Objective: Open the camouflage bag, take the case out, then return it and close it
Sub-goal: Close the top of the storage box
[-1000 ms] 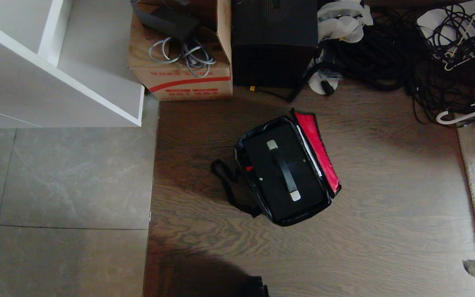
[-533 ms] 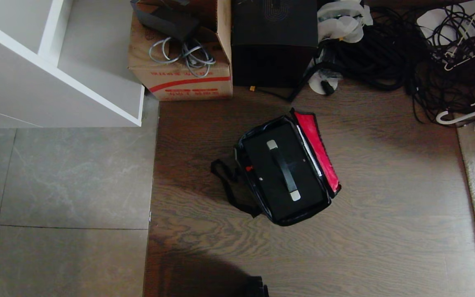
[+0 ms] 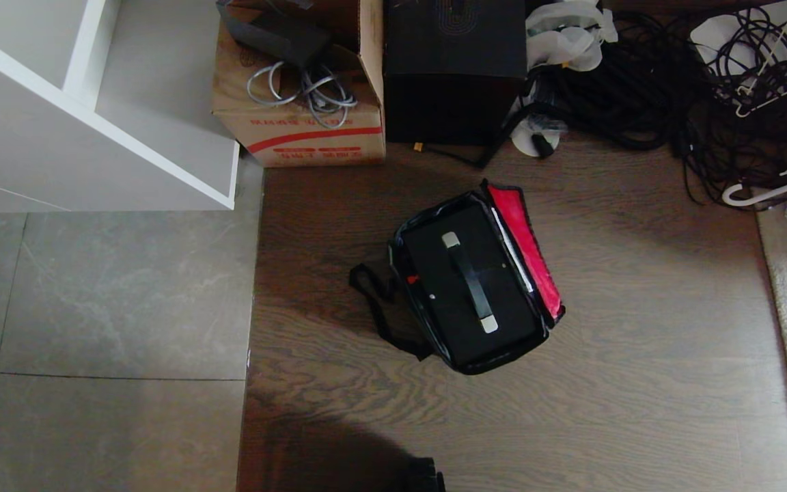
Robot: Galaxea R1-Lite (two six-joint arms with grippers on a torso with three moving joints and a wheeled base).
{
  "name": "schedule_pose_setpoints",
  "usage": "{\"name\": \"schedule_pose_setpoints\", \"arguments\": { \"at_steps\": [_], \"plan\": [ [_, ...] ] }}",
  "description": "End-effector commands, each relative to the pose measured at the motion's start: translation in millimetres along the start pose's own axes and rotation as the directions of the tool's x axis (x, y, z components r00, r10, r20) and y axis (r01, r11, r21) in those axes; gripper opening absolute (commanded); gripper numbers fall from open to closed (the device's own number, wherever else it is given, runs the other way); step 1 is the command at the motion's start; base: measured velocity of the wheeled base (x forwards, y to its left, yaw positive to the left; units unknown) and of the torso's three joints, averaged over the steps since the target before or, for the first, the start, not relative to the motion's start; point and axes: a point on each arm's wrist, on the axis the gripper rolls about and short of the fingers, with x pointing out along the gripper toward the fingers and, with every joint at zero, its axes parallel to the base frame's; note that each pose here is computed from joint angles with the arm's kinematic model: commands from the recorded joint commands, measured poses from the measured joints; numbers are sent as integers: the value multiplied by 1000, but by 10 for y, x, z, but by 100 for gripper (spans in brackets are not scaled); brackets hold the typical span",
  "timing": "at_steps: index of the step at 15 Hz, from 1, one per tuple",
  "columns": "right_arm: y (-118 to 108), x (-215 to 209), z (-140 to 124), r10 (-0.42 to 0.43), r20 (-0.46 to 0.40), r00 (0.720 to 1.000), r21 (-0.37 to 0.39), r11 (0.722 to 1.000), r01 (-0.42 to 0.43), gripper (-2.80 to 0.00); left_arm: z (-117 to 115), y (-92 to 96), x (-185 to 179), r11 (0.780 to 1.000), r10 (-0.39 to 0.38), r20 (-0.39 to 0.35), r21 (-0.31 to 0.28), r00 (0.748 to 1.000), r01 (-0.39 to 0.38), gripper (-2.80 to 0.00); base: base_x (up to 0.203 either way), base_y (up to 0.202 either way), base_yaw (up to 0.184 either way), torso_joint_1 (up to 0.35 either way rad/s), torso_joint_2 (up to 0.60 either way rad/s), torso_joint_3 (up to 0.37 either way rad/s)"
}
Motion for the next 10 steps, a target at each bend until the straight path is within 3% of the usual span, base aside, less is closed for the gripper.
{"name": "schedule_pose_setpoints", "arguments": {
  "at_steps": [1, 10],
  "plan": [
    [5, 0, -25, 6, 6, 1000, 9, 1000, -6, -280, 0, 0, 1, 1000, 0, -1, 0, 1000, 0, -280, 0, 0, 0, 0, 0, 0],
    [7, -4, -45, 8, -22, 1000, 29, 1000, -8, -280, 1, 0, 1, 1000, 0, -1, 0, 1000, 0, -280, 0, 0, 0, 0, 0, 0]
  ]
}}
